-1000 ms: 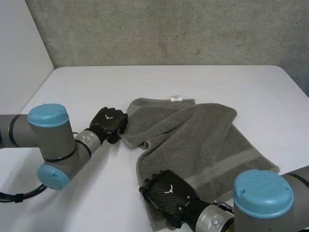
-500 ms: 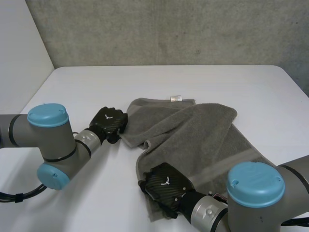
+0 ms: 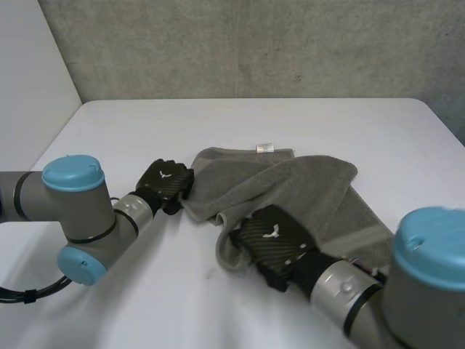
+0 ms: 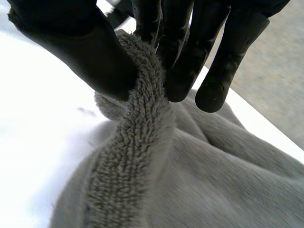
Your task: Fold the towel.
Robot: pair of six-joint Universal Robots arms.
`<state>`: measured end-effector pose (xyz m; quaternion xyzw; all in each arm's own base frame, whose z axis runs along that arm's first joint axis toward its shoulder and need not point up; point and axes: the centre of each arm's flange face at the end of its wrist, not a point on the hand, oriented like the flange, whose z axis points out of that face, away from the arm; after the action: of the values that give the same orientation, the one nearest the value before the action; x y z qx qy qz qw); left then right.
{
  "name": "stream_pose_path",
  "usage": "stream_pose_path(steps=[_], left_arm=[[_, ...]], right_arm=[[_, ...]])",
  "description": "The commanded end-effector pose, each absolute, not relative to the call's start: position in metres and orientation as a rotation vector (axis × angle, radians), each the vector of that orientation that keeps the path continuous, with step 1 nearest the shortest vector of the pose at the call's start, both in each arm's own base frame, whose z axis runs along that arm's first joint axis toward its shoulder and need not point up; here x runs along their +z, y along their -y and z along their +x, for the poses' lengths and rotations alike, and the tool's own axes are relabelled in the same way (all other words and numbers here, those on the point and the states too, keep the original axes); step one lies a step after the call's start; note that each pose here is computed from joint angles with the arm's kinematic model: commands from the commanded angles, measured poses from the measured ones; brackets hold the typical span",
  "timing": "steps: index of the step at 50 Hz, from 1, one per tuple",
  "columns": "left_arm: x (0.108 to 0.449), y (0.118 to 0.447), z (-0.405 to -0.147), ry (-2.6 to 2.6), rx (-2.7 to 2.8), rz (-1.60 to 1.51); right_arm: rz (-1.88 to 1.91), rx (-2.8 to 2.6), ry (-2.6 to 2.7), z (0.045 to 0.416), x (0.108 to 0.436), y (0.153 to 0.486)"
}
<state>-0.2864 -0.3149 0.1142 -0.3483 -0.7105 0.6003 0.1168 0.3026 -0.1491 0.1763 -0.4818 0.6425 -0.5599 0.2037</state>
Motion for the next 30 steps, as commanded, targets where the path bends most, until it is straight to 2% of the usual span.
stream_pose_path(steps=[1,6,23,28,30], left_arm=[[0.116,0.316,-0.289,2.066,1.767,-1.023],[0.116,0.315,-0.294,2.051,1.766,-1.032],[0.105,0.314,-0.317,2.002,1.749,-1.075],[0.129,0.322,-0.314,2.020,1.853,-1.024],[0.166,0.325,-0.304,2.041,1.992,-0.935]], right_arm=[[-1.335,-1.605,-1.986,0.263,0.190,0.184],[-1.407,-1.636,-2.092,0.236,0.190,0.207],[-1.322,-1.745,-2.148,0.216,0.203,0.230],[-1.274,-1.929,-2.113,0.206,0.235,0.241],[-1.254,-2.000,-2.103,0.201,0.248,0.247]])
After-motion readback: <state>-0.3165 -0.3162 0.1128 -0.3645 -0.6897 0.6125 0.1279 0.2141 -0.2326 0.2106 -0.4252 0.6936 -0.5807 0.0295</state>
